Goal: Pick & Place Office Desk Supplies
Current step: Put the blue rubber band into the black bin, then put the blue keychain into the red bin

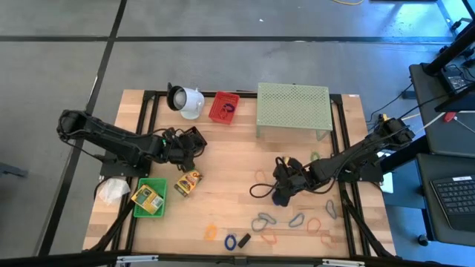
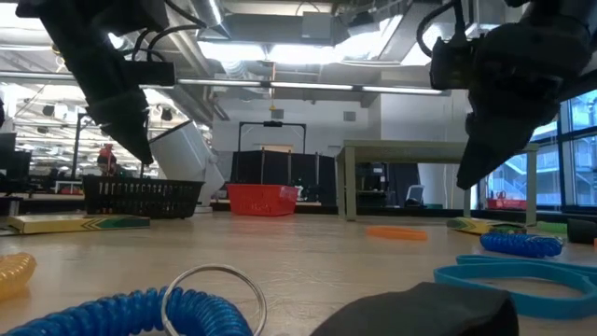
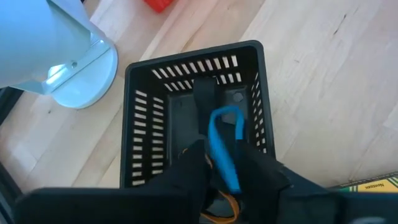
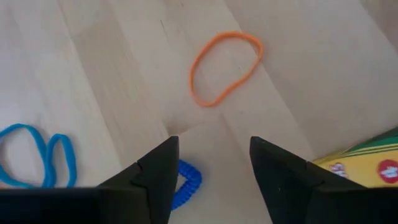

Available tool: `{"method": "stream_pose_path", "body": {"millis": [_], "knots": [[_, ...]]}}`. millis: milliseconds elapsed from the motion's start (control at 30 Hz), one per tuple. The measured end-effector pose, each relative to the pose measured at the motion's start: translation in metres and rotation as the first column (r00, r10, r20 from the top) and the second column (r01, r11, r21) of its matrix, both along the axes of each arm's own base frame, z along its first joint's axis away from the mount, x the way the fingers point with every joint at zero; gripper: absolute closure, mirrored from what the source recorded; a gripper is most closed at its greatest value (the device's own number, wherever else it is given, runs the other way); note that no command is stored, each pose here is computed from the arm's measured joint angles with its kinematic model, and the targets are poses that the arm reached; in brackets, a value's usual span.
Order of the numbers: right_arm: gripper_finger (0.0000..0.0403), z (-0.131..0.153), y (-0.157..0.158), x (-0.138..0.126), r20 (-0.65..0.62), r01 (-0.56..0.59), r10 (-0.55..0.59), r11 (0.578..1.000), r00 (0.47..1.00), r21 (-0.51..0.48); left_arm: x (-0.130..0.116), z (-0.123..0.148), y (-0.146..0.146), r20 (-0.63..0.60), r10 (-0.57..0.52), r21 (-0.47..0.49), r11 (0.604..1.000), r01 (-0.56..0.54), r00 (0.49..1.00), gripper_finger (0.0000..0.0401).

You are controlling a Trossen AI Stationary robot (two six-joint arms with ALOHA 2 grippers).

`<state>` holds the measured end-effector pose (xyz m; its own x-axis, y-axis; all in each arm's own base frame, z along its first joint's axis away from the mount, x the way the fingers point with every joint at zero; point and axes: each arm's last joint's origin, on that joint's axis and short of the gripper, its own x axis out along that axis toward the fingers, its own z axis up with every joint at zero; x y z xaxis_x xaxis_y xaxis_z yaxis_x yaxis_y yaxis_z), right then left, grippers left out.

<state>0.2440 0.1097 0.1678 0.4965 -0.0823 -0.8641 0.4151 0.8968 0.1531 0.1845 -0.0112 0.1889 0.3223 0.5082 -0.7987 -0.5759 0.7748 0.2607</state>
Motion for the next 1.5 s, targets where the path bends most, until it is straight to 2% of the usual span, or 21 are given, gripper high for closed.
{"method": "stream_pose_path", "body": {"millis": [133, 233, 333, 467, 600, 700, 900, 1133, 1300, 1500], "knots": [[0.0175, -0.002, 0.001, -0.001, 0.005, 0.024, -0.025, 0.999, 1.000, 0.039, 0.000, 0.002, 0.000, 0.001, 0.001, 0.012, 1.000, -0.001, 1.000, 0.0273], [0.0162, -0.005, 0.000, -0.002, -0.003, 0.059, -0.059, 0.996, 0.998, 0.061, 0.005, 0.010, 0.000, 0.024, -0.011, 0.042, 0.999, 0.010, 1.000, 0.0246], [0.0159, -0.006, 0.000, -0.003, -0.008, 0.095, -0.094, 0.992, 0.996, 0.078, 0.011, 0.022, -0.001, 0.071, -0.011, 0.028, 1.000, 0.009, 0.997, 0.0228], [0.0158, -0.012, 0.000, -0.002, -0.021, 0.107, -0.106, 0.993, 0.994, 0.049, 0.021, 0.035, -0.006, 0.177, -0.009, -0.065, 0.998, 0.021, 0.984, 0.0220], [0.0158, -0.025, 0.004, -0.002, -0.071, 0.091, -0.089, 0.996, 0.994, 0.023, 0.032, 0.042, -0.017, 0.309, -0.051, -0.174, 0.979, 0.109, 0.950, 0.0222], [0.0163, -0.033, 0.008, -0.002, -0.105, 0.068, -0.066, 0.997, 0.992, 0.023, 0.039, 0.048, -0.026, 0.397, -0.081, -0.213, 0.961, 0.178, 0.914, 0.0226], [0.0180, -0.039, 0.018, -0.005, -0.147, -0.072, 0.073, 0.997, 0.987, 0.013, 0.044, 0.055, -0.037, 0.482, -0.151, -0.186, 0.945, 0.269, 0.863, 0.0231], [0.0199, -0.039, 0.022, -0.007, -0.161, -0.238, 0.227, 0.970, 0.960, -0.048, 0.044, 0.055, -0.040, 0.485, -0.170, -0.174, 0.943, 0.285, 0.858, 0.0232], [0.0223, -0.040, 0.022, -0.007, -0.162, -0.243, 0.232, 0.968, 0.959, -0.054, 0.044, 0.056, -0.040, 0.490, -0.164, -0.178, 0.943, 0.283, 0.856, 0.0232], [0.0296, -0.048, 0.023, -0.004, -0.185, -0.234, 0.219, 0.970, 0.958, -0.067, 0.044, 0.056, -0.040, 0.492, -0.162, -0.174, 0.944, 0.279, 0.856, 0.0232]]}}
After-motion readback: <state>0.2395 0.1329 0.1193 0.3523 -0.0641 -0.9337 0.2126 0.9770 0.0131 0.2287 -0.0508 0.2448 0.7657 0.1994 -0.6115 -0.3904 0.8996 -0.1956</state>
